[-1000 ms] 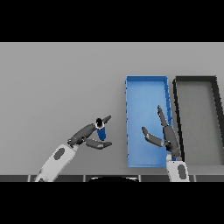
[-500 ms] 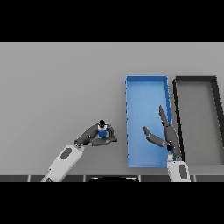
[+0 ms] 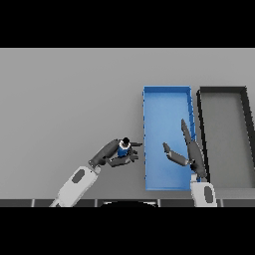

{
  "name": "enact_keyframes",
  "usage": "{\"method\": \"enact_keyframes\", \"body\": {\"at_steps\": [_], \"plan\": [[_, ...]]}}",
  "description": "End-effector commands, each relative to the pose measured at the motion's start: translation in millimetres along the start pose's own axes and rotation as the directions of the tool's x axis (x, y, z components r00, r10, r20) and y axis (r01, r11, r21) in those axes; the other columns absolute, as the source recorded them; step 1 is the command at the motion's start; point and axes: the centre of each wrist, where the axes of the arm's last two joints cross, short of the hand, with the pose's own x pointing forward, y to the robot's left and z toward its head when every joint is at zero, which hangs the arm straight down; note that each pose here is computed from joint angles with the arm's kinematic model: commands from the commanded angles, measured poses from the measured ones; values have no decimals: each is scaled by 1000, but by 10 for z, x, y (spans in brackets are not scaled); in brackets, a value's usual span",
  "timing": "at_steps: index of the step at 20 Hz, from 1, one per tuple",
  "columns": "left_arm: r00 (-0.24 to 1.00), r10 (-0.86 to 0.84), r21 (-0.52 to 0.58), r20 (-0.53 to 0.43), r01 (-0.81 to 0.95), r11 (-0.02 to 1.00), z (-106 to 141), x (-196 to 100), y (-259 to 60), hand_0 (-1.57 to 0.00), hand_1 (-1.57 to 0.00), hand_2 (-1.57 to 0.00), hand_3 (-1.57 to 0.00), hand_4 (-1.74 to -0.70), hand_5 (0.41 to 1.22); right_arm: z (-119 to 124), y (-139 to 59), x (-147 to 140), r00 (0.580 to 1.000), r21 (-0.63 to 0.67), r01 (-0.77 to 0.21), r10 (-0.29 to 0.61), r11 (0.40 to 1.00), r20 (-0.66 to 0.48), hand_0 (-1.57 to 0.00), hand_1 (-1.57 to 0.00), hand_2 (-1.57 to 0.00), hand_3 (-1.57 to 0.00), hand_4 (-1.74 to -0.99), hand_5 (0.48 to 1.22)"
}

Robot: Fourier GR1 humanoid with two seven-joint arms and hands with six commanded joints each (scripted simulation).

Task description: Pick up the blue pipe and place it into the blue bin.

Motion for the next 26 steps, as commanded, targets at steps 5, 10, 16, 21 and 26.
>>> {"method": "enact_keyframes", "body": {"at_steps": [5,10,16,21,26], "plan": [[998,-4,-35,57,6,999,-124,278,-41,-1547,-1551,-1552,-1476,-1733,1213,39,10,-45,1000,-5,-5,5,1000,11,1,1,1,1,-1157,600],[999,-24,-60,30,26,998,-171,469,-70,-1563,-1564,-1565,-1495,-1738,1218,33,-61,-37,999,-15,-25,26,1000,32,1,1,1,1,-1133,606],[999,-45,-67,14,45,997,-159,452,-61,-1569,-1569,-1569,-1494,-1740,1219,22,-79,-36,1000,4,4,-4,1000,-1,1,1,1,1,-1178,605],[998,-55,-70,1,55,996,-180,431,-59,-1570,-1570,-1570,-1497,-1741,1220,-17,-276,193,968,161,194,-215,968,126,1,1,1,1,-1212,589],[998,-61,-80,11,61,995,-162,436,-84,-1571,-1571,-1571,-1491,-1741,1221,-148,-433,804,956,460,142,-242,877,164,1,1,1,1,-1314,500]]}}
